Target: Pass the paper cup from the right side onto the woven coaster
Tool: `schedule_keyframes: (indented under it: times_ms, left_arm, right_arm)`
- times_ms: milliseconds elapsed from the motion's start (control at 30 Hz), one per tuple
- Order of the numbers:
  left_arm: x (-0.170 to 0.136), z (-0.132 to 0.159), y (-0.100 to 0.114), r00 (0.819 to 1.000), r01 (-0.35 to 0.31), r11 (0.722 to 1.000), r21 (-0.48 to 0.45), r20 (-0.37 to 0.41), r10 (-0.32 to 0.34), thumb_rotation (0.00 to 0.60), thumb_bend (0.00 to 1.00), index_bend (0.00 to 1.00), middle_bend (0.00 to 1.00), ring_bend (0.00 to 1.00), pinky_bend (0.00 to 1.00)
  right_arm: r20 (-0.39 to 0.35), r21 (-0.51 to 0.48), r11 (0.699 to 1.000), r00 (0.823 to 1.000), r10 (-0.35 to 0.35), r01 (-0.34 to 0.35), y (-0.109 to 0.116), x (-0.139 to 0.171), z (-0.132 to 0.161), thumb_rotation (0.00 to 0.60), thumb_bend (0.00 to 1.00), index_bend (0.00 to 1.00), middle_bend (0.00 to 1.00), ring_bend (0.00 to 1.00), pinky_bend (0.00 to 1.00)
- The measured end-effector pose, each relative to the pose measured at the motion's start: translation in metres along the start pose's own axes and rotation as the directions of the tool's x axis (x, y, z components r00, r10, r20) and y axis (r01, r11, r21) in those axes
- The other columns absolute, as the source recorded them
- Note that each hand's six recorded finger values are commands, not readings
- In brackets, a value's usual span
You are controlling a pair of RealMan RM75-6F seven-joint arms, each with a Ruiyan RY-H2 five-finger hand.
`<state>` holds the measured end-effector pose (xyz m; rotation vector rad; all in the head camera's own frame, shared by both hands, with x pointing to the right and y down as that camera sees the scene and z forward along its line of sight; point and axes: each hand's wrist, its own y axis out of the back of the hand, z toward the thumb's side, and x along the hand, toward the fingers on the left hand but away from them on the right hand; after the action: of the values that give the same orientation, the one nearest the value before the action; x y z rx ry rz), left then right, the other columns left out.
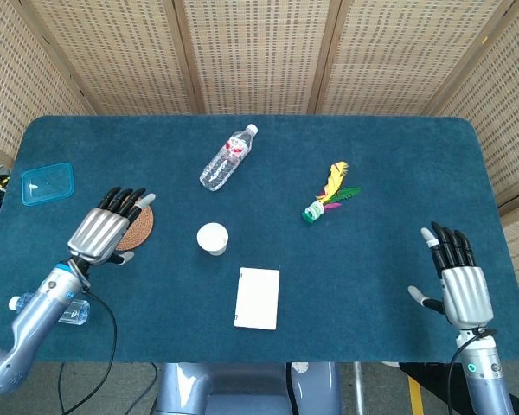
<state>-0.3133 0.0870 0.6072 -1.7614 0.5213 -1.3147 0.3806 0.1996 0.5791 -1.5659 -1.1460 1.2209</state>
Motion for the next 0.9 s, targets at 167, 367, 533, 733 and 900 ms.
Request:
schedule_keyframes:
  times_ms: [167,367,533,733,900]
  left_arm:
    - [0.024,0.012,0.001,0.997,0.063,0.997,0.039,0.033,-0.064,0.600,0.19,0.00,0.00,0.00,0.00]
    - [0.047,0.027,-0.003,0.991,0.112,0.987,0.117,0.062,-0.120,0.600,0.19,0.00,0.00,0.00,0.00]
    - [0.065,0.050,-0.007,0.984,0.134,0.976,0.169,0.091,-0.151,0.600,0.20,0.00,0.00,0.00,0.00]
    - [0.082,0.079,-0.013,0.975,0.162,0.967,0.199,0.118,-0.187,0.600,0.20,0.00,0.00,0.00,0.00]
    - [0.093,0.097,-0.021,0.968,0.192,0.960,0.203,0.119,-0.219,0.600,0.21,0.00,0.00,0.00,0.00]
  right_arm:
    - [0.006,-0.006,1.000,1.000,-0.009,0.009,0.002,-0.001,-0.003,0.600,0.08,0.03,0.00,0.00,0.00]
    - [0.015,-0.013,1.000,1.000,-0.013,0.014,0.002,-0.001,-0.007,0.600,0.08,0.03,0.00,0.00,0.00]
    - [0.023,-0.017,1.000,1.000,-0.015,0.016,0.002,-0.002,-0.010,0.600,0.08,0.03,0.00,0.00,0.00]
    - [0.045,-0.035,0.999,0.999,-0.025,0.027,0.006,-0.002,-0.018,0.600,0.08,0.03,0.00,0.00,0.00]
    - [0.060,-0.048,0.998,0.997,-0.039,0.042,0.010,-0.001,-0.023,0.600,0.08,0.03,0.00,0.00,0.00]
